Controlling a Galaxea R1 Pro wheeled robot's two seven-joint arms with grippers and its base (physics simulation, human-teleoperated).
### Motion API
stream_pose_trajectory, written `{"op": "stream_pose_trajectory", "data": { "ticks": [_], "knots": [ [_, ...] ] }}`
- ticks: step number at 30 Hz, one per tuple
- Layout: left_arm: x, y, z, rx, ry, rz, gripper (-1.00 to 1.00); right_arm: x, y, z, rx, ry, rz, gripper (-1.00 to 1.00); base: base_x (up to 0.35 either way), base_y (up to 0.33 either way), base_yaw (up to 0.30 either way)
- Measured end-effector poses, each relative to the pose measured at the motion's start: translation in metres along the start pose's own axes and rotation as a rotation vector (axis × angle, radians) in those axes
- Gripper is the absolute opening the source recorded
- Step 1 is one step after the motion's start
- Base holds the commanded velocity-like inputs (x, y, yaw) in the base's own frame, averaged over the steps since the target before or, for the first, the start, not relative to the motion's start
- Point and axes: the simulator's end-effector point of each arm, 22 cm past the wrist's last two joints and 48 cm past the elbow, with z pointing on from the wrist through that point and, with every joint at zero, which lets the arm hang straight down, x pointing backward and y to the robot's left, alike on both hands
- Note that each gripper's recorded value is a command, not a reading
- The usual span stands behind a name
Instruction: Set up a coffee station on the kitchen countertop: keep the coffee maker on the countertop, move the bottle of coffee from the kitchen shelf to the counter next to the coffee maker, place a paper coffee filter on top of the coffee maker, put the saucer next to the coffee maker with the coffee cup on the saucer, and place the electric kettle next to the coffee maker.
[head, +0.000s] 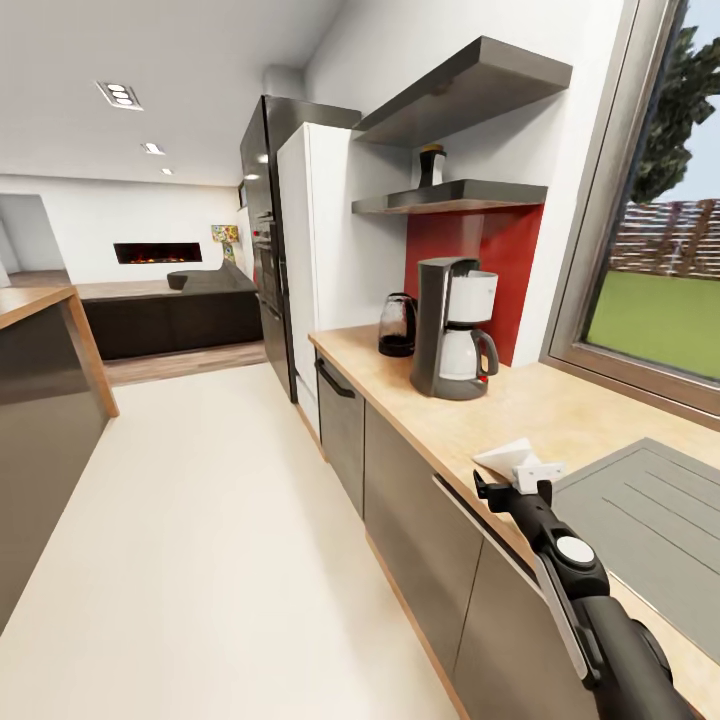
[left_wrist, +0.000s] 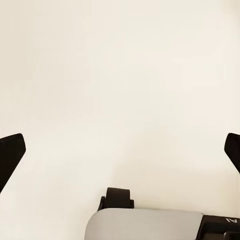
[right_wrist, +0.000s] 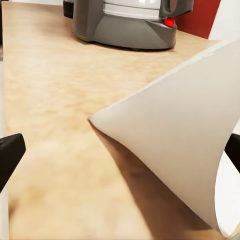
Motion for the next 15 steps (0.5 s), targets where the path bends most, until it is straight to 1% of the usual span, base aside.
{"op": "stream_pose_trajectory", "data": {
  "ticks": [5, 8, 15],
  "knots": [
    [0.0, -0.0001, 0.0, 0.0, 0.0, 0.0, 1.0, -0.0001, 0.0, 0.0, 0.0, 0.0, 0.0, 1.0, 0.0, 0.0, 0.0],
    [0.0029, -0.0002, 0.0043, 0.0, 0.0, 0.0, 1.0, 0.0048, 0.0005, 0.0006, 0.0, 0.0, 0.0, 1.0, 0.0, 0.0, 0.0],
    [0.003, -0.0002, 0.0043, 0.0, 0.0, 0.0, 1.0, 0.0046, 0.0005, 0.0006, 0.0, -0.001, 0.0, 1.0, 0.0, 0.0, 0.0]
  ]
}}
